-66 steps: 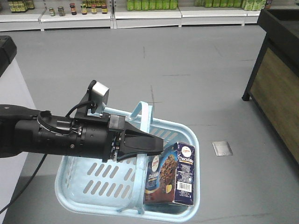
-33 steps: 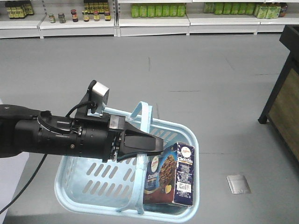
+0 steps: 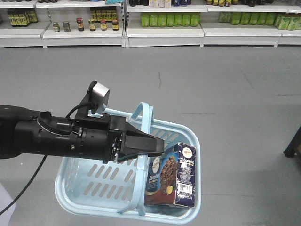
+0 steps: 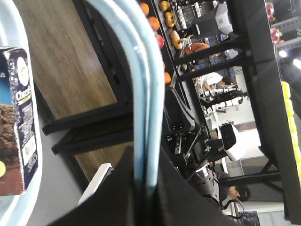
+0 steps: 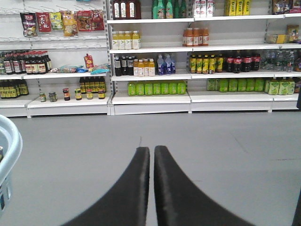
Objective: Left arm holds basket, right arm returns cookies
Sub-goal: 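Hold the basket with the left gripper while driving along the aisle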
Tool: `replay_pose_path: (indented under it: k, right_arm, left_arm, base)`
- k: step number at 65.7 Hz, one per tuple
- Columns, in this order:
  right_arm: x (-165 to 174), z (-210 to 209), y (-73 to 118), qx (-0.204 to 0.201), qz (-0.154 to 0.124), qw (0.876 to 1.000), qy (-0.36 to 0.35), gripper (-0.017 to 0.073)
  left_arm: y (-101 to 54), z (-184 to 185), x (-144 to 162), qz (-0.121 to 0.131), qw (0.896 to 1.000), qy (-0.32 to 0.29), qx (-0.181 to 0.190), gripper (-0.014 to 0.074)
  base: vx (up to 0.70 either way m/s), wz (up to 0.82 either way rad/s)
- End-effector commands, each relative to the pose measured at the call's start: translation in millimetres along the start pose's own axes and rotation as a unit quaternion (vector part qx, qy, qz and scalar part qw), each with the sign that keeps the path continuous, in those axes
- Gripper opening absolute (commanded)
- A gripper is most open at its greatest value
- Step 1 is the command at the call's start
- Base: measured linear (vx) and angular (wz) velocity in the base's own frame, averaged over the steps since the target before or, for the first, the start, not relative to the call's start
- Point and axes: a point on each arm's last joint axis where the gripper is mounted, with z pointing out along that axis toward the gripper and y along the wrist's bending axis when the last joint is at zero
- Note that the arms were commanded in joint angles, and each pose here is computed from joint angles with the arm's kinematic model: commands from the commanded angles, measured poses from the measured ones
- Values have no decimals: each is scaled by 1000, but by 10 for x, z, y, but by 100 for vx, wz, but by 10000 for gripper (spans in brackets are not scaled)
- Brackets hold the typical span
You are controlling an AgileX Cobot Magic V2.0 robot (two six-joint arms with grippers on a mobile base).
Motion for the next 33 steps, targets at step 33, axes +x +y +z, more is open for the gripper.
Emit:
replay_pose_path:
  k: [33]
  right_arm:
    - [-12, -4, -1, 1, -9, 999, -34, -10]
  left_arm:
    - [-331, -51, -75, 12, 996, -31, 78, -6]
  base:
    - [52, -1]
